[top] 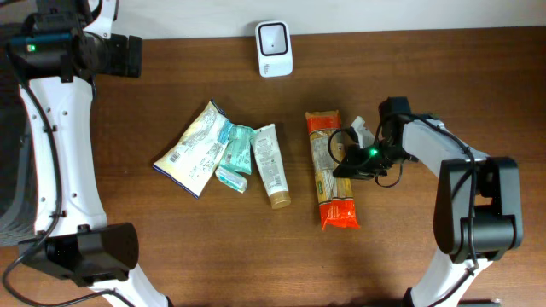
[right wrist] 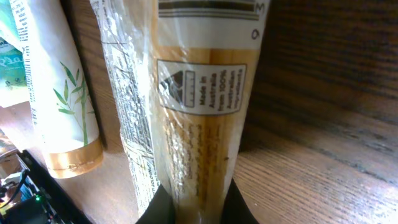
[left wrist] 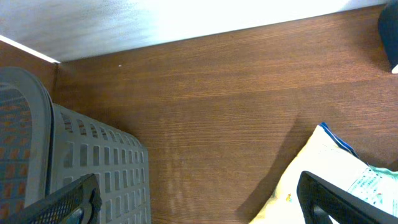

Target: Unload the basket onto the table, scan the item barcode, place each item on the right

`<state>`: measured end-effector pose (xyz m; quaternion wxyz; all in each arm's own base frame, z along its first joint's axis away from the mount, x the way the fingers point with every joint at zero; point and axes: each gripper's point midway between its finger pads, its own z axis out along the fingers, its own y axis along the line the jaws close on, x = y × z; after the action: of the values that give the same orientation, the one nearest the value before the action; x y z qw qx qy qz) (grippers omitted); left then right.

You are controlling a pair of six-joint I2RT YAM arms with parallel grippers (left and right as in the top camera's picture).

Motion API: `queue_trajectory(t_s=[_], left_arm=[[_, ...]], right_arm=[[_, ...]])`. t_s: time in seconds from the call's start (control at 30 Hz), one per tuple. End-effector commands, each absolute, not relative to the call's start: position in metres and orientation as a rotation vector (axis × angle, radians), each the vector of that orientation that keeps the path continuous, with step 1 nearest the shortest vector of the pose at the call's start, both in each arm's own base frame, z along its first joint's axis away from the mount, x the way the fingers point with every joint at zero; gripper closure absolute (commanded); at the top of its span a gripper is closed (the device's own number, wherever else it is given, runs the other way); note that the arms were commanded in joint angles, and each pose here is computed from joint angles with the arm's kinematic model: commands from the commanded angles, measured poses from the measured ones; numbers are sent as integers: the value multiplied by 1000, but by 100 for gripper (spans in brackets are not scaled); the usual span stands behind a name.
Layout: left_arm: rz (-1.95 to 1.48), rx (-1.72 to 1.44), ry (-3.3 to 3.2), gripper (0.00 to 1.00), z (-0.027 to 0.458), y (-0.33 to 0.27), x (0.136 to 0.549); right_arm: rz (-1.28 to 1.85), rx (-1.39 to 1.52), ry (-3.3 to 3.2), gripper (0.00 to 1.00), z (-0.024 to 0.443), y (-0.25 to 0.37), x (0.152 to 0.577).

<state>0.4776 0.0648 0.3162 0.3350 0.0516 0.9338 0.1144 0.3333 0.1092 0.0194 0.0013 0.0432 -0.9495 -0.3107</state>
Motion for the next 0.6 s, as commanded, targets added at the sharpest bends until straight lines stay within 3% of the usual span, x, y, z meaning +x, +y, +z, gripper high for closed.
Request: queue_trajectory(t_s=[0.0, 0.13, 0.23, 0.3, 0.37, 0.4, 0.43, 0.57], left_arm=[[304, 151, 2424, 1, 321, 65, 477], [304, 151, 2424, 1, 321, 65, 477], [304, 151, 2424, 1, 321, 65, 477], [304, 151, 2424, 1, 321, 65, 477], [304, 151, 2424, 1, 321, 65, 477], [304, 152, 2424, 1, 321, 65, 477], [304, 151, 2424, 1, 321, 65, 477], [304, 151, 2424, 1, 321, 65, 477]], right_arm=[[-870, 162, -3051, 96, 39, 102, 344], [-564, 73, -3194, 96, 72, 70, 342], [-132, -44, -3249, 96, 84, 42, 330], [436, -96, -3277, 96, 107, 33, 328], [556, 73, -3327, 96, 114, 65, 332], [563, 227, -3307, 90, 98, 95, 329], [595, 363, -3225, 60, 68, 118, 321], [426, 532, -3141, 55, 42, 167, 294]])
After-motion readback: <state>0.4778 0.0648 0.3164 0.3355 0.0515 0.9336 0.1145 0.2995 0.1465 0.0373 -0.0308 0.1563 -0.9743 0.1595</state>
